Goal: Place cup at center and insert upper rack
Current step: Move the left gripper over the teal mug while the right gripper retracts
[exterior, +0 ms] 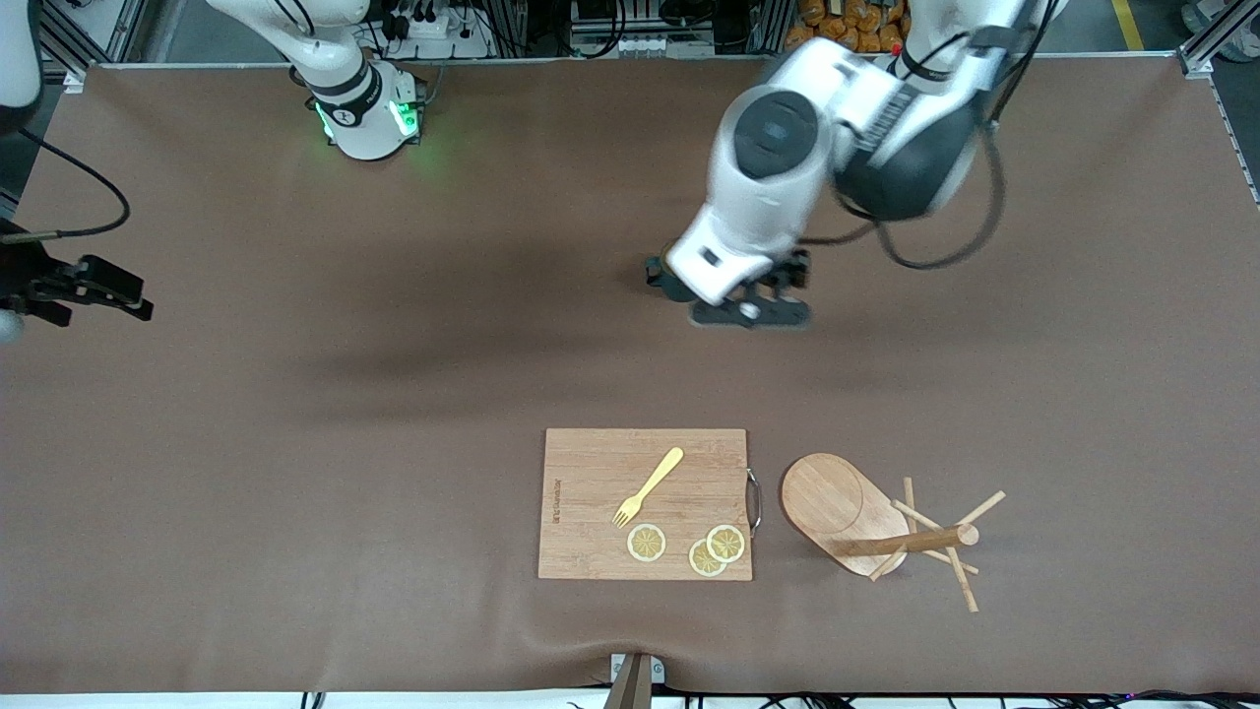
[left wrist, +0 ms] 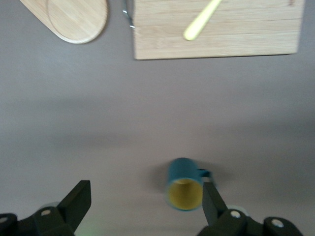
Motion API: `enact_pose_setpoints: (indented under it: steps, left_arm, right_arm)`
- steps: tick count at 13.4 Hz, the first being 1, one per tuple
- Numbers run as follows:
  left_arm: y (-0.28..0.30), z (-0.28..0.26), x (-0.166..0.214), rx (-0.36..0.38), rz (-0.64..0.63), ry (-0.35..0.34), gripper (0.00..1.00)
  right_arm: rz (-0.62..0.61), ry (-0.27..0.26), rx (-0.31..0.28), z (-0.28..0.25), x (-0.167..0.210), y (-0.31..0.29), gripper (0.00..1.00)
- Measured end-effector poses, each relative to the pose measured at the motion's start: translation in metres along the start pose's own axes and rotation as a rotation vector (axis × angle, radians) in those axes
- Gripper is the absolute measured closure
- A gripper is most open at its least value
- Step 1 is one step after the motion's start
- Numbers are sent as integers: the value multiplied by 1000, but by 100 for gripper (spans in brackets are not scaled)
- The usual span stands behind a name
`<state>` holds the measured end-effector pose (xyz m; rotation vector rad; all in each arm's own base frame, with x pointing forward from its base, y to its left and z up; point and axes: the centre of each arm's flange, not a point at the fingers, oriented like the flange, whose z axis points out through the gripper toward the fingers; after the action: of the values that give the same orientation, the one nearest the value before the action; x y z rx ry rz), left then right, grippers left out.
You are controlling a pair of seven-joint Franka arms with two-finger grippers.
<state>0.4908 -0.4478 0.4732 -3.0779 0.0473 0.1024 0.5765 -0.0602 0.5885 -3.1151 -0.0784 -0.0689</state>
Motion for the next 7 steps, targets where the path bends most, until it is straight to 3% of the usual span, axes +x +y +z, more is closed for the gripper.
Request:
enact_pose_setpoints:
  steps: [4,7]
  left_arm:
    - [101,11,-79,-31,-83,85,0]
    - [138,22,-120,12,-114,164,0]
  right_arm:
    - [2,38,-12,-24,0,2,0]
    - [-1,46,-16,-28,1,1,0]
